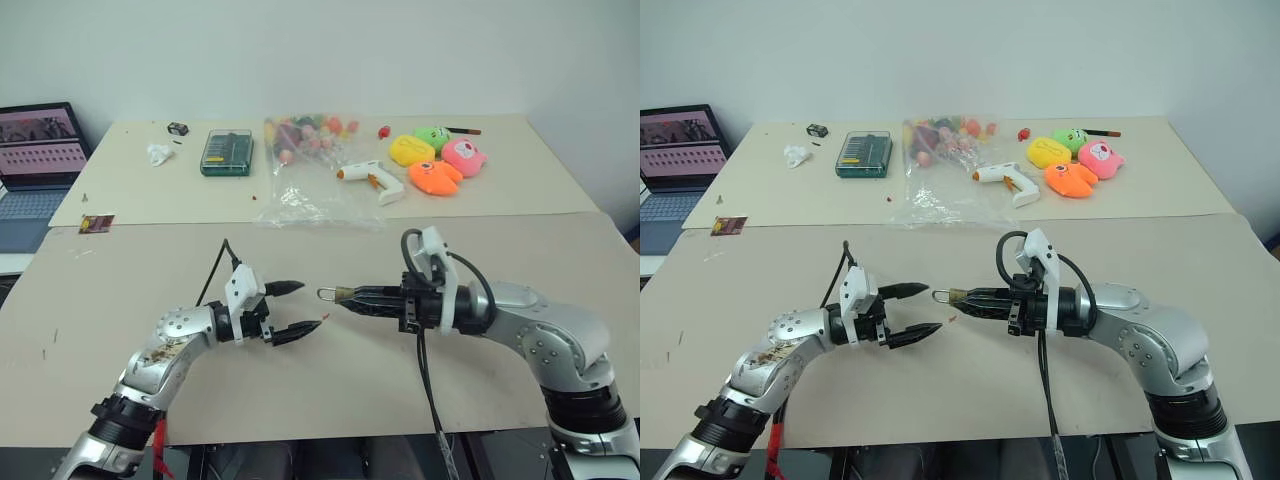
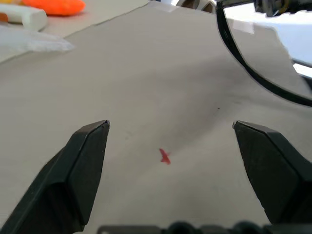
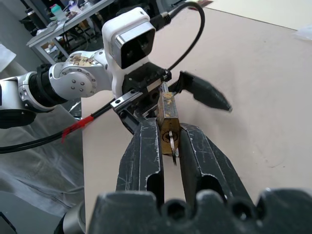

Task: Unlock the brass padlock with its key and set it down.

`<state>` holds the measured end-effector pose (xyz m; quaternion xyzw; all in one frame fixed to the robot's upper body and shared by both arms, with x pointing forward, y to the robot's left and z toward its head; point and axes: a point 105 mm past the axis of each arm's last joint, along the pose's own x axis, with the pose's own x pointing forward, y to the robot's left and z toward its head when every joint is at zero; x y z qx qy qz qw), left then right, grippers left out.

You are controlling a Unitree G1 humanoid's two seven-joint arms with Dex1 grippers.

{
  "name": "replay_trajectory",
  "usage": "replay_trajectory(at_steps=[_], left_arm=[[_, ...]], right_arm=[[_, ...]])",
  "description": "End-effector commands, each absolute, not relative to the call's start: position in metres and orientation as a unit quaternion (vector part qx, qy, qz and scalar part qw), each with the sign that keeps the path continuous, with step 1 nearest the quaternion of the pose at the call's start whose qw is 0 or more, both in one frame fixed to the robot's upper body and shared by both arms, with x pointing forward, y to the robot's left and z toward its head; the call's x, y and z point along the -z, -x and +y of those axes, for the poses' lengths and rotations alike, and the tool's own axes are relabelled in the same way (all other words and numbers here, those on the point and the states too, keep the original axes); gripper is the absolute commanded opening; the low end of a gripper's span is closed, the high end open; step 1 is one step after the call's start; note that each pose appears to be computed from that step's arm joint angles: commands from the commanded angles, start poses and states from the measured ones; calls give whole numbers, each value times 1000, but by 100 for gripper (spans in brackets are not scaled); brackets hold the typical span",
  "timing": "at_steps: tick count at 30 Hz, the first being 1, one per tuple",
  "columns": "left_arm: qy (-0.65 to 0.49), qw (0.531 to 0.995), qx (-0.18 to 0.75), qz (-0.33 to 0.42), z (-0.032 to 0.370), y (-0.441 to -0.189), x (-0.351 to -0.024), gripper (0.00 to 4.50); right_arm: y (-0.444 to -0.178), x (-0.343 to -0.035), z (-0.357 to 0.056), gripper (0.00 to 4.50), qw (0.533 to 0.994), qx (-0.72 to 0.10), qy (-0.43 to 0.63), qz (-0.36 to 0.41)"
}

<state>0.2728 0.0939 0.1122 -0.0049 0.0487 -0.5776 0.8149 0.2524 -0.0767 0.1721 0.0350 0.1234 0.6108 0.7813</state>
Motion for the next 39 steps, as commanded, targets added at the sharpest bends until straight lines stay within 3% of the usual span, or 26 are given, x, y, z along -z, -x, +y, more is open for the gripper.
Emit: replay_trajectory(at_steps=[1,5,8,19,39], left_arm=[[32,805,591,40,89,-267,-132,260],[59,803,591,52,90,-268,-135,100],[81,798,594,64,90,-267,-136,4],[89,757,640,97,77,-243,-134,4],[114,774,615,95,78,-252,-138,4]], right_arm=[[-246,-182,-77,10,777,-620,-28,102],[-244,-179,-80,10,777,-621,-27,105],[-243,-178,-82,10,776,-621,-27,106],[-244,-176,-80,10,776,-622,-27,104],[-232,-178,-78,10,753,-646,-37,122]])
